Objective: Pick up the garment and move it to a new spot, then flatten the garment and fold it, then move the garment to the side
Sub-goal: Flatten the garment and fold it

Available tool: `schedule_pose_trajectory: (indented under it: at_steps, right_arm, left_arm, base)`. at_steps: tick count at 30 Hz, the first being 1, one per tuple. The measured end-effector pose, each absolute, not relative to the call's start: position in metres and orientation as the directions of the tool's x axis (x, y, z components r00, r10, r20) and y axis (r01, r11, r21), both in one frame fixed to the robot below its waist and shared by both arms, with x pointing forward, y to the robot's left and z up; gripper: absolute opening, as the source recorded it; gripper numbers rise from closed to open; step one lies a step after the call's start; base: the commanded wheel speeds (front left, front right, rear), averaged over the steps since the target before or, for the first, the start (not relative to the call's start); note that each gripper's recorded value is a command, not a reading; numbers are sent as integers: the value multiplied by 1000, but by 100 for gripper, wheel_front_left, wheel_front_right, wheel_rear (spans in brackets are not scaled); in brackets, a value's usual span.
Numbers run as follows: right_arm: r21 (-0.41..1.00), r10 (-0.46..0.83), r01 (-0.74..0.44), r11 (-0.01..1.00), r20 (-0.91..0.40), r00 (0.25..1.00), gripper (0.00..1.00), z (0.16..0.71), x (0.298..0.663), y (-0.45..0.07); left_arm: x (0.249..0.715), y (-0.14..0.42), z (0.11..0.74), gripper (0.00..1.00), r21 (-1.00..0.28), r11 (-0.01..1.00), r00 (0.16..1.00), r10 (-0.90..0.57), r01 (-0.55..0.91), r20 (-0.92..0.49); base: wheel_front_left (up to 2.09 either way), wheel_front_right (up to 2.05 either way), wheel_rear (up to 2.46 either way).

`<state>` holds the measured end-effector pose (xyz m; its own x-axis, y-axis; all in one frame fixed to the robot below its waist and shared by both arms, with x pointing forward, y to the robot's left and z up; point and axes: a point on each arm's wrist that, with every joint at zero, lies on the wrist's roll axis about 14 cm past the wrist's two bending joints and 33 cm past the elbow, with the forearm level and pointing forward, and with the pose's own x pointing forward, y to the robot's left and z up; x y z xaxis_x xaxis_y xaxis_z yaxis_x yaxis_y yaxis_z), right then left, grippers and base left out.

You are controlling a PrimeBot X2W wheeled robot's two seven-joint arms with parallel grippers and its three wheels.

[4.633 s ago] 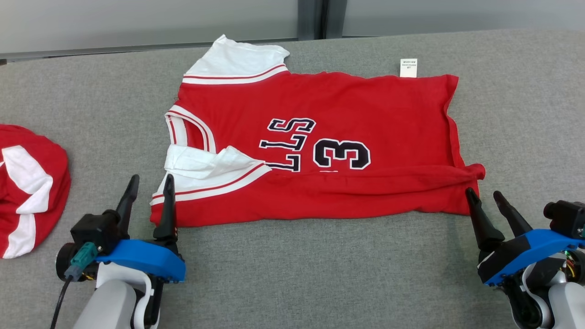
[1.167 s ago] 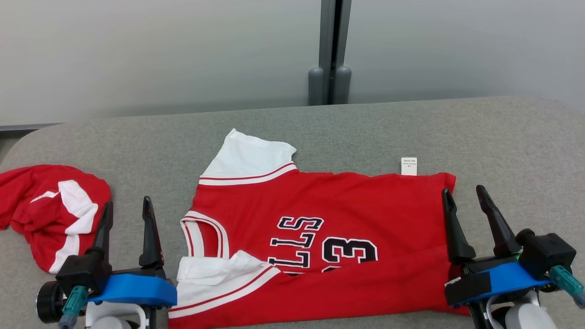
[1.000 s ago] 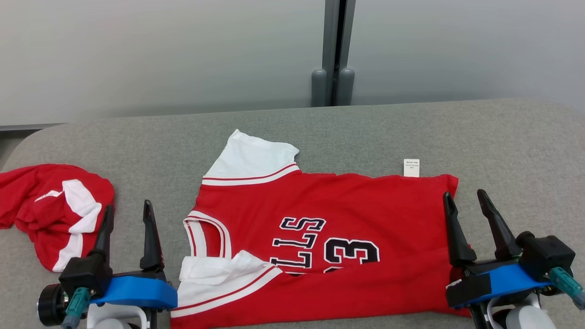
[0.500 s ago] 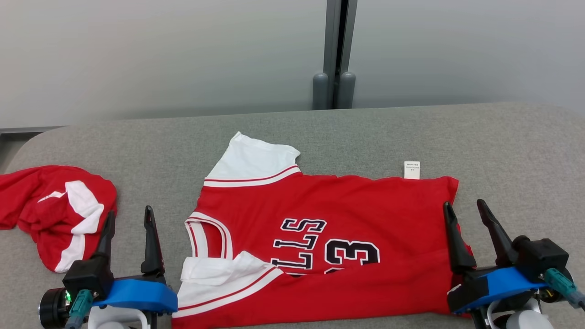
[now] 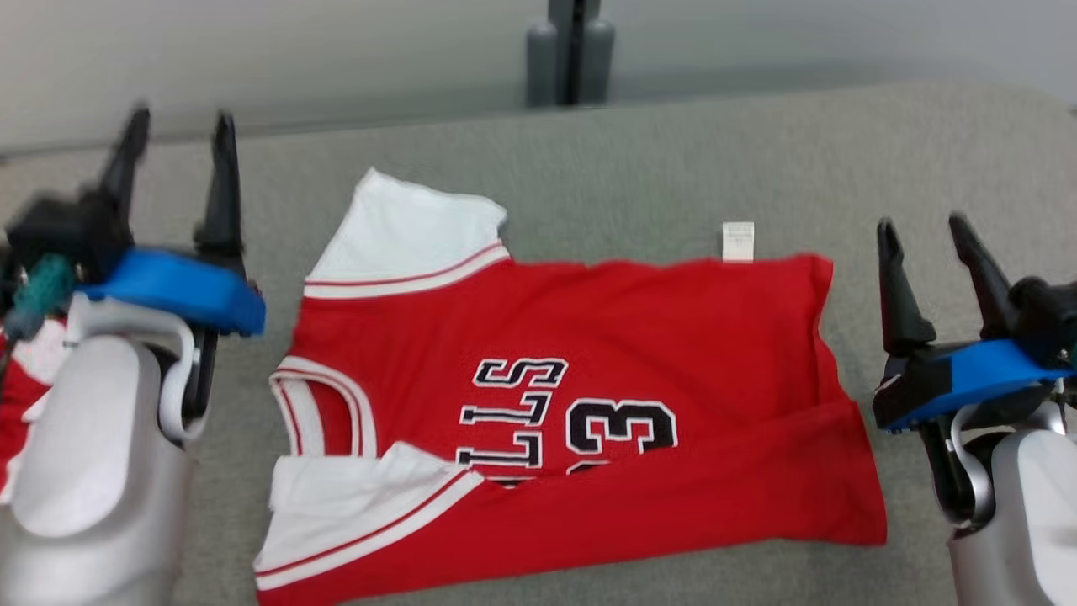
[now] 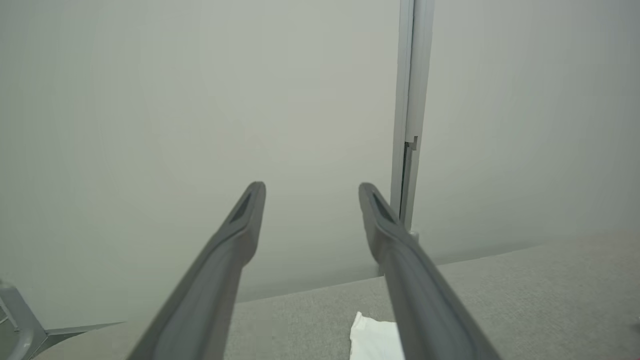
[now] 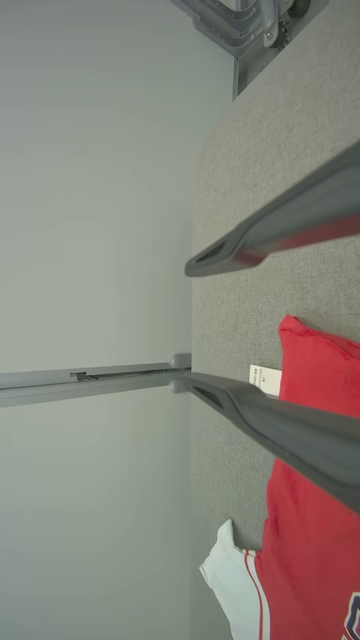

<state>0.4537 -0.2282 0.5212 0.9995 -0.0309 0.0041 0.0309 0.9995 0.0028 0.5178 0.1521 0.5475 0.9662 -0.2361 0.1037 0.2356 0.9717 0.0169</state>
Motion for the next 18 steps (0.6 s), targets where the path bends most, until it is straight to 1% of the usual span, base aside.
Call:
schedule_pose_trajectory:
  at_steps: [5,9,10,14,16,18]
  right_arm:
    - [-17,-40,39,999,-24,999,100,509,476,-235]
    - [-20,-53,52,998,-59,997,100,491,487,-240]
    - [-18,-53,52,998,-66,996,100,487,489,-240]
    - [-24,-68,66,998,-97,993,100,471,492,-246]
    - [-28,-78,76,997,-105,991,100,467,494,-250]
    - [-29,-87,85,996,-107,990,100,465,493,-253]
  left_arm:
    - [574,126,542,100,45,946,946,-321,320,38]
    - [608,111,524,100,64,929,931,-363,365,-38]
    - [614,105,516,100,69,922,924,-377,381,-65]
    - [625,81,477,100,9,895,879,-436,446,-194]
    - [627,77,455,100,5,884,852,-449,467,-269]
    - [623,72,434,100,-27,876,818,-461,482,-345]
  base:
    - [0,0,0]
    - [0,0,0]
    - [0,0,0]
    - [0,0,0]
    - [0,0,0]
    - [0,0,0]
